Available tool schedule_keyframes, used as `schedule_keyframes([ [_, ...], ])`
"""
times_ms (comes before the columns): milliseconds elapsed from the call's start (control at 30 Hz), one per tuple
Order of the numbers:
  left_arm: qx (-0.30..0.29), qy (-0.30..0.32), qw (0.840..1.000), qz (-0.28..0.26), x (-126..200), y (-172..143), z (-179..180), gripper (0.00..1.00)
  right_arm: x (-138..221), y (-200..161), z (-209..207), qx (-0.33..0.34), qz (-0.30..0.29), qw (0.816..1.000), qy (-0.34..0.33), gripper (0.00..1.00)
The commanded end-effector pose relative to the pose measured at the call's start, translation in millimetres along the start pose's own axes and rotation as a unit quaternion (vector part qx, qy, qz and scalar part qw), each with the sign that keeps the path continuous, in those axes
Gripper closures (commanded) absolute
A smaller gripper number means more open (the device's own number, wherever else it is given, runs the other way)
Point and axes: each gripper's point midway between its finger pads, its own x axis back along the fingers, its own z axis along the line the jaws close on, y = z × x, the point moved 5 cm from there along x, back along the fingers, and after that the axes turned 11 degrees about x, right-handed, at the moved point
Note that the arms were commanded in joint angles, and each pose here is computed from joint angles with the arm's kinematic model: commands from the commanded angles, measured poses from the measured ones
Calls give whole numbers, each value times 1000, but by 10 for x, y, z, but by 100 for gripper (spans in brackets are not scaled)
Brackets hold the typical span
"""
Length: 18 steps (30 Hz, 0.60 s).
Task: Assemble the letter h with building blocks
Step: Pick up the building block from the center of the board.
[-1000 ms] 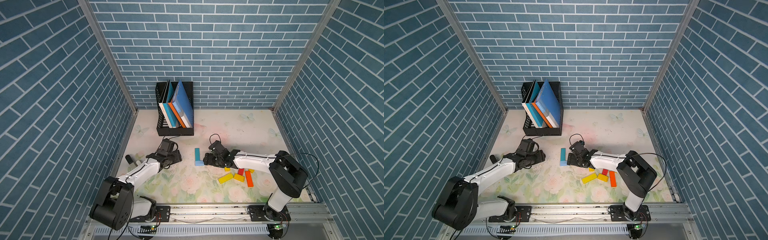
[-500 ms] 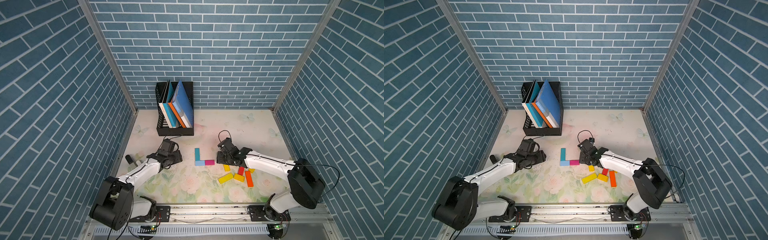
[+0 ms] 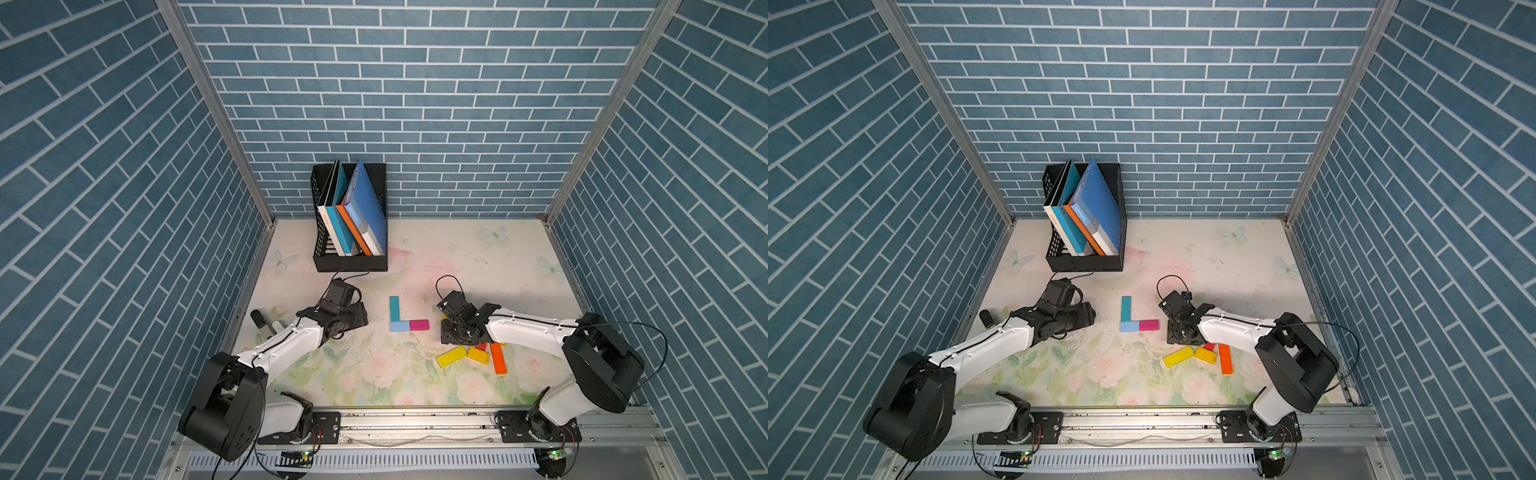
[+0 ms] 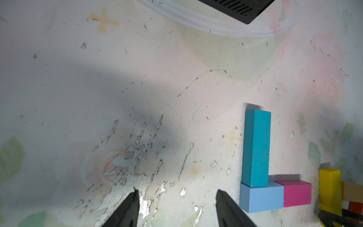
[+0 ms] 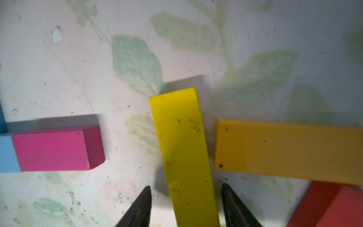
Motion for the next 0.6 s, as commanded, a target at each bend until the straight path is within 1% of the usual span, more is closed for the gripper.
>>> schedule_keyframes([
  [0,-5,8,1000,-11,61,47,-32,33,-186,-108,-99,14,30,999,-40,62],
  [67,-8,10,1000,-15,80,62,-46,33,-207,-111,-122,14,33,998,-51,75],
  [167,-12,7,1000,-20,113,73,-76,33,-136,-69,-116,13,21,999,-48,87],
  [233,-14,2,1000,-22,129,67,-101,33,-35,-27,-127,13,10,999,-50,93],
  [267,-14,-2,1000,-25,147,75,-122,33,28,-3,-139,12,6,998,-56,99],
  [400,-13,-24,999,-35,229,88,-209,33,382,104,-41,19,-23,998,-61,100],
  [467,-12,-30,998,-44,279,111,-236,33,584,137,137,26,-40,998,-49,100],
  [567,-11,-32,998,-55,342,139,-247,33,784,71,489,42,-49,997,-32,100],
])
